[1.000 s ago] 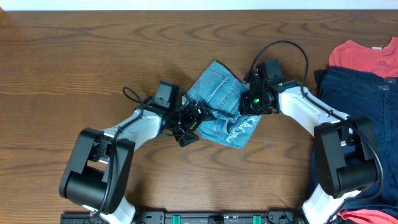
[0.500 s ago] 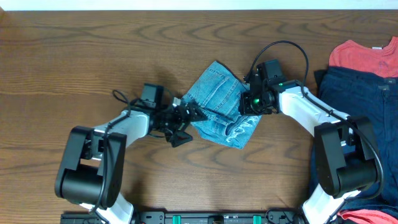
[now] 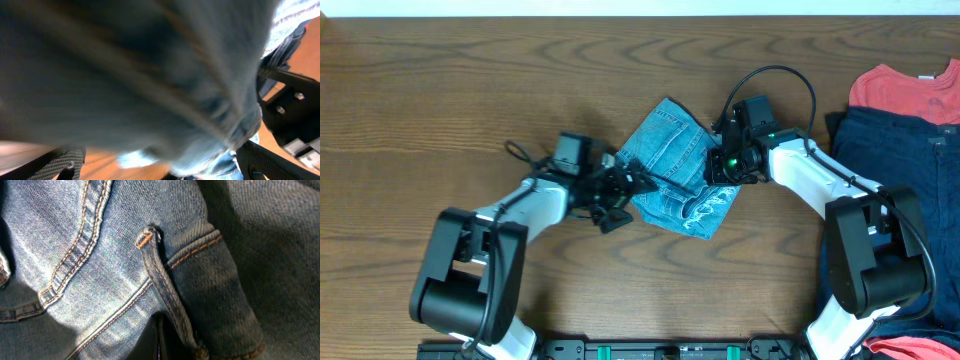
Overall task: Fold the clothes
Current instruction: 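Carry the bundle left with the left gripper and place it at the upper-left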
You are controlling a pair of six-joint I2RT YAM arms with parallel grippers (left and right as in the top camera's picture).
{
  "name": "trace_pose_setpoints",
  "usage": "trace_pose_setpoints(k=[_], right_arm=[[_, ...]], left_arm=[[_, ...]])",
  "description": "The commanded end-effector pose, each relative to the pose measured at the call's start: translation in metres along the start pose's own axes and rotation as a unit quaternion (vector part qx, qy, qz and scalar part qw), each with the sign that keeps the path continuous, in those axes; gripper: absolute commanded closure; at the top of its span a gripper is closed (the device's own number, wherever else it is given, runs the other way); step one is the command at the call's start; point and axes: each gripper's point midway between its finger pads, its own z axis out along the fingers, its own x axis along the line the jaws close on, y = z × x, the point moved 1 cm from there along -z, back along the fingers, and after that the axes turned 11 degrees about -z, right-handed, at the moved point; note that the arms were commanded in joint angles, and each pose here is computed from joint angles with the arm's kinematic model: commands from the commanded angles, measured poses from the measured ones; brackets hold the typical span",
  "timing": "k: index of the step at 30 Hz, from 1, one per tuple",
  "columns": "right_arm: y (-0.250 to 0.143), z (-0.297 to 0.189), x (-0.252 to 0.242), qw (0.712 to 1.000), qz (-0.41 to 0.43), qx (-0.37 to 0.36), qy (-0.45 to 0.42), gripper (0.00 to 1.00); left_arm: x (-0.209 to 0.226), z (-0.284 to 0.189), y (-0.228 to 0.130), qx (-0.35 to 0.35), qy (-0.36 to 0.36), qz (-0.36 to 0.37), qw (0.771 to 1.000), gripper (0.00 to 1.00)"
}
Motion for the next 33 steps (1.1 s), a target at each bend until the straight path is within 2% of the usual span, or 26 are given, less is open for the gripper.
trace_pose_setpoints(k=[1,7,15,17,19,20,22,24,27,29,31,33], right_arm=[[-0.023,0.016,-0.025,0.998,0.017,0.042,-0.040,0.97],[-0.023,0.016,-0.025,0.998,0.017,0.042,-0.040,0.97],[-0.023,0.016,-0.024,0.998,0.017,0.042,-0.040,0.98],[-0.024,0.016,-0.024,0.998,0.017,0.043,-0.040,0.98],[-0.024,0.016,-0.024,0.998,0.017,0.043,-0.039,0.98],[-0.024,0.016,-0.024,0.998,0.018,0.043,-0.038,0.98],[-0.024,0.016,-0.022,0.998,0.018,0.043,-0.032,0.98],[-0.024,0.016,-0.021,0.999,0.018,0.043,-0.028,0.98],[-0.025,0.013,-0.017,0.999,0.020,0.046,-0.018,0.99],[-0.024,0.005,-0.008,0.999,0.025,0.047,0.007,0.99],[-0.020,-0.010,0.001,0.998,0.030,0.039,0.030,0.98],[-0.013,-0.032,0.006,0.999,0.030,0.020,0.037,0.98]], left_arm=[[0.041,0.019,0.019,-0.091,0.083,-0.062,0.990,0.02],[0.041,0.026,0.029,-0.172,0.095,-0.094,0.976,0.02],[0.029,0.044,0.034,-0.173,0.066,-0.071,0.980,0.00],[0.035,0.049,0.034,-0.170,0.073,-0.072,0.980,0.05],[0.038,0.051,0.033,-0.168,0.079,-0.069,0.980,0.16],[0.039,0.053,0.032,-0.163,0.083,-0.058,0.981,0.27],[0.040,0.054,0.030,-0.152,0.088,-0.026,0.984,0.43],[0.039,0.055,0.027,-0.139,0.093,0.025,0.986,0.59],[0.038,0.057,0.021,-0.111,0.098,0.104,0.983,0.77],[0.043,0.054,0.018,-0.099,0.112,0.135,0.979,0.88],[0.049,0.047,0.017,-0.092,0.128,0.149,0.976,0.94],[0.051,0.032,0.018,-0.090,0.142,0.149,0.975,0.94]])
